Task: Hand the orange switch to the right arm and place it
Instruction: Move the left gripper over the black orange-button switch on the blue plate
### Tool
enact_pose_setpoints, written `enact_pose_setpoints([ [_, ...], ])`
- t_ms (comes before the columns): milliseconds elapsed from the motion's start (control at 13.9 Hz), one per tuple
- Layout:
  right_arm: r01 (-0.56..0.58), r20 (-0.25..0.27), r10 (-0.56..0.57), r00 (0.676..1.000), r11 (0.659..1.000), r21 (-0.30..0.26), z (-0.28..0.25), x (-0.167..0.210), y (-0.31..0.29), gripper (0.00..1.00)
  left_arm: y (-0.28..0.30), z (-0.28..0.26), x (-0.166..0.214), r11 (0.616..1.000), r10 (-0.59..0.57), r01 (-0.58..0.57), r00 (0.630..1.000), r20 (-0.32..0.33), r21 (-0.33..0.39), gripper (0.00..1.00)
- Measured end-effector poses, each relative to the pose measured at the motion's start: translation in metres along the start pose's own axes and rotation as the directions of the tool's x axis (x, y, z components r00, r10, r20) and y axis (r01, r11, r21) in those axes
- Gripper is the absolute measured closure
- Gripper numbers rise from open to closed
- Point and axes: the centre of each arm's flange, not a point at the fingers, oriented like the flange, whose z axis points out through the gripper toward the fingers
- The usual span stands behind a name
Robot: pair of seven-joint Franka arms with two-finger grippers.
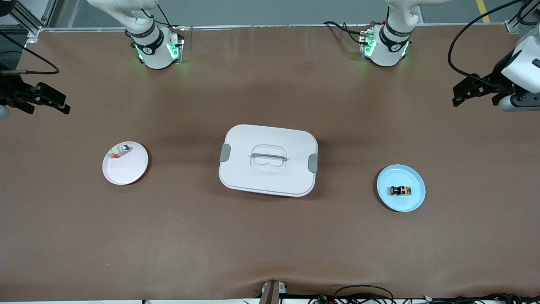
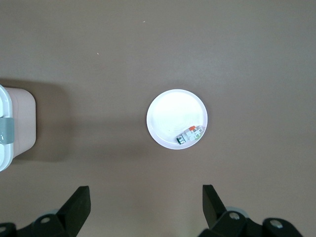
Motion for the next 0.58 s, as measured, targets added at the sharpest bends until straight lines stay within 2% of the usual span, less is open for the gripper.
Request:
enact_pose_setpoints([
  [361,0.001,-0.001,-0.001,1.000,1.000,0.000,0.000,0.000,0.000,0.00,0.000,0.001,0.001,1.000,0.000,0.000,1.000,0.003,0.000,0.00],
  [577,0.001,-0.003,-0.001,1.000,1.000,0.000,0.000,0.000,0.000,0.00,-0.001,0.018,0.010,1.000,-0.001,0.001,0.999,0.036,0.000,0.00],
])
